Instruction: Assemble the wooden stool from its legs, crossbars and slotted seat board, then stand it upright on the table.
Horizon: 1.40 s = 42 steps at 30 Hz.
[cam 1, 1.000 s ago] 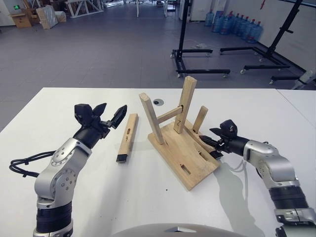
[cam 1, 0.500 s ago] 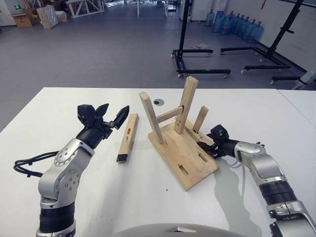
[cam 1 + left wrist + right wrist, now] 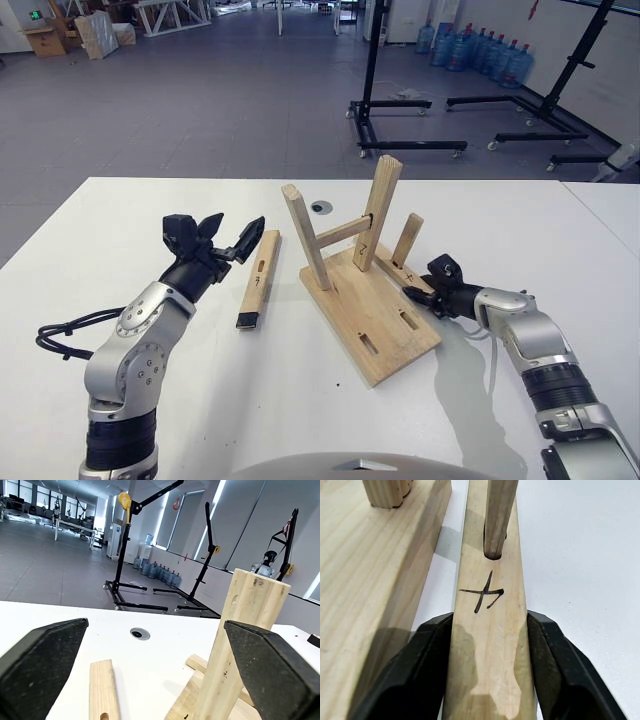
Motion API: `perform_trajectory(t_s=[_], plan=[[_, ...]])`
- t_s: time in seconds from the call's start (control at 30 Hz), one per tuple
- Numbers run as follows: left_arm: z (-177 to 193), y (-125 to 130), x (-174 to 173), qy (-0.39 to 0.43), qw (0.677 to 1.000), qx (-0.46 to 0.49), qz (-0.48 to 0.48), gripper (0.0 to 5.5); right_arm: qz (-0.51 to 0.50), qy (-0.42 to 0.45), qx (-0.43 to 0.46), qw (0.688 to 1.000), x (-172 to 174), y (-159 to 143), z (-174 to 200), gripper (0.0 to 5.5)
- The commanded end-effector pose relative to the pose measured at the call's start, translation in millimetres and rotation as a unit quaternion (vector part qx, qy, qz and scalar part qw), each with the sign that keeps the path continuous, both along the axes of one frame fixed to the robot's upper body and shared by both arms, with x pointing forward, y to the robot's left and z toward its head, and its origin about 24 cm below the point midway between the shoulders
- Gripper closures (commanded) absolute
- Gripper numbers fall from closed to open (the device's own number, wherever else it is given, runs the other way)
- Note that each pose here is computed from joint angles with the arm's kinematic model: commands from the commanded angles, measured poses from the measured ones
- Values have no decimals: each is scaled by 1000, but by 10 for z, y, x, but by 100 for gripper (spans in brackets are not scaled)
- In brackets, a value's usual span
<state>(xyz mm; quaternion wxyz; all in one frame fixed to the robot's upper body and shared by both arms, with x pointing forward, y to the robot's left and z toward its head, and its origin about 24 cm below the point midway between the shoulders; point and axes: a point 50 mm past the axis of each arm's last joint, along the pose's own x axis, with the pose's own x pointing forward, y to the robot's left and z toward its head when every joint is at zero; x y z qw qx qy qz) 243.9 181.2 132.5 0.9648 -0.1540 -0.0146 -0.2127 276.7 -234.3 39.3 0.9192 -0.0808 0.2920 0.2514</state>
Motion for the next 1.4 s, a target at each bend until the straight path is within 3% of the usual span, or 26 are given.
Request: perform_trajectory(t_s=[0.03, 0.2, 0.3, 0.4, 0.53, 0.77, 1.03, 1.4], plan=[[60, 133, -32, -5, 1000, -21, -21, 53, -60, -48, 35, 996, 95, -262, 191, 338], [235, 221, -267, -18, 981, -120, -153, 53, -105, -167, 174, 965, 157, -673, 832, 340], [389, 116, -371, -25, 959, -145, -244, 53, 28, -212, 284, 934, -21, -508, 1361, 340], [459, -69, -395, -25, 937, -161, -311, 53, 184, -196, 338, 902, -286, -179, 1589, 340], [547, -299, -311, -28, 903, -228, -363, 53, 298, -123, 377, 868, -479, 279, 1508, 340], [587, -527, -254, 9, 860, -307, -407, 53, 334, -68, 414, 844, -473, 606, 1375, 340], [577, -629, -101, 24, 863, -309, -398, 53, 347, -48, 437, 828, -499, 813, 1289, 343], [682, -633, -6, 30, 859, -339, -383, 53, 345, -40, 439, 828, -527, 865, 1257, 343]])
